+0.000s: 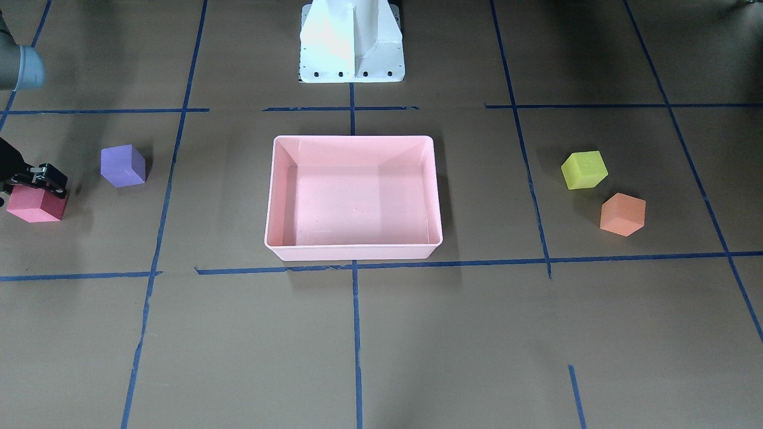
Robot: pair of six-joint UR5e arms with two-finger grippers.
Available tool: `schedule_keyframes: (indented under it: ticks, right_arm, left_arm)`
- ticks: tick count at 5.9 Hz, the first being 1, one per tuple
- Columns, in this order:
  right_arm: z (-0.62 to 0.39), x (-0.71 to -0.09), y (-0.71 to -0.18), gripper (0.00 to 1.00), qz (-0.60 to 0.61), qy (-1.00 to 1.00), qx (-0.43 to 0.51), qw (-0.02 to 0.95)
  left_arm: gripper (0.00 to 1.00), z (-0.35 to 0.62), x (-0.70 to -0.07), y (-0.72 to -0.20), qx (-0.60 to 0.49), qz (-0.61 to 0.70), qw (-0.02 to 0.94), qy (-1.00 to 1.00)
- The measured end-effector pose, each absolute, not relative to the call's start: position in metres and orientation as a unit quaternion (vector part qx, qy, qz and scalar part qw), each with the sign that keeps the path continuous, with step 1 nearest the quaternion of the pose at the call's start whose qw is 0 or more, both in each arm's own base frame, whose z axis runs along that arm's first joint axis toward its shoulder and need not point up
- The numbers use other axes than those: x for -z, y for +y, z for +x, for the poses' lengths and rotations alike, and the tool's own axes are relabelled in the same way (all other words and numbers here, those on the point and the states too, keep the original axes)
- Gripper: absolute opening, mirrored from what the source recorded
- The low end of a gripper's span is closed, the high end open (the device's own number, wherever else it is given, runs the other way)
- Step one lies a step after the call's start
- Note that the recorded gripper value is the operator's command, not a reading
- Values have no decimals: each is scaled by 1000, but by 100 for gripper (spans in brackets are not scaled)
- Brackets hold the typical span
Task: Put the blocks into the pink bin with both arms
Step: 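Lower the right gripper onto the red cube and close it, then carry the red cube with the right gripper into the pink bin and release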
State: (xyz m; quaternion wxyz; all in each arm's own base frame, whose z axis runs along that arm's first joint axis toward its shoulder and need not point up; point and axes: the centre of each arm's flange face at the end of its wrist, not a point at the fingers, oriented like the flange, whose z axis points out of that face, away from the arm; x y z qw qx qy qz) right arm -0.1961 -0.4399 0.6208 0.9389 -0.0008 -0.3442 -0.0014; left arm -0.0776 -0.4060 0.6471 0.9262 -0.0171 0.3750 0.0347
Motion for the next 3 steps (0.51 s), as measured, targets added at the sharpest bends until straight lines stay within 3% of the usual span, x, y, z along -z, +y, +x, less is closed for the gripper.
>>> schedule_keyframes:
  ticks: [3]
  right_arm:
    - [-207, -555, -455, 12, 38, -378, 16, 925]
  left_arm:
    - [100, -77, -646, -406, -36, -16, 926, 375]
